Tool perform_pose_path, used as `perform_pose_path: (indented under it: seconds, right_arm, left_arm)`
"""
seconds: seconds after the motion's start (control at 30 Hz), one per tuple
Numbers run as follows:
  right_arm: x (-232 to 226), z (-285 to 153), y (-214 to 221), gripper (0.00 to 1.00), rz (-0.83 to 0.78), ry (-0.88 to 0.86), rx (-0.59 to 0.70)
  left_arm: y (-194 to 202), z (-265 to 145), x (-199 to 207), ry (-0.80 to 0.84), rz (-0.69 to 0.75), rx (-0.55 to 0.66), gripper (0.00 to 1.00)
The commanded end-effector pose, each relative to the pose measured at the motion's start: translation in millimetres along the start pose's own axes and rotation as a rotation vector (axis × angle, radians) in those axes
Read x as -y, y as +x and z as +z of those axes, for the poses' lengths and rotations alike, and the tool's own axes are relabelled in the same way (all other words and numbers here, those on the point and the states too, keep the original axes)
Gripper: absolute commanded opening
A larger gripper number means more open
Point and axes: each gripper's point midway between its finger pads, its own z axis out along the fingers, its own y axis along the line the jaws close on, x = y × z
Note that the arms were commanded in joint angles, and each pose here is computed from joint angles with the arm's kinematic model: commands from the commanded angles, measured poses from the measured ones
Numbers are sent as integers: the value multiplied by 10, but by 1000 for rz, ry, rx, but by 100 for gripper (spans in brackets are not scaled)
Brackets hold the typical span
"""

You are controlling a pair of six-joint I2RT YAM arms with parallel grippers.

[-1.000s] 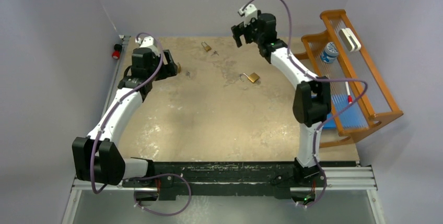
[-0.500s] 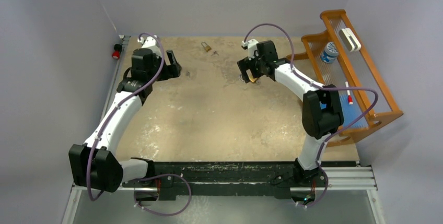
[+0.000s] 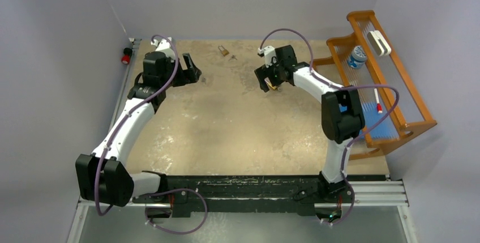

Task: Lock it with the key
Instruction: Pick up the lock from the center of the board.

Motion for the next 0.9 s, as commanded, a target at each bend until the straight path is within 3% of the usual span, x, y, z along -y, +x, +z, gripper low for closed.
perform_pose_path:
  seconds: [0.0, 0.27, 0.67, 0.77, 0.87]
  right_arm:
    - [96, 147, -152, 93, -48, -75, 21]
    - [430, 375, -26, 91, -40, -36, -24]
    - [316, 618, 344, 77, -1, -117, -97]
    - [330, 629, 398, 67, 1, -105, -118]
    - [372, 616, 497, 50, 9, -78, -159]
  left_arm:
    - [-126, 30, 108, 45, -9, 36, 84]
    - [-83, 86, 90, 42, -4, 15, 85]
    - [-25, 156, 70, 39, -5, -9, 85]
    - [-28, 157, 70, 39, -5, -7, 85]
    - [-22, 152, 71, 40, -6, -7, 85]
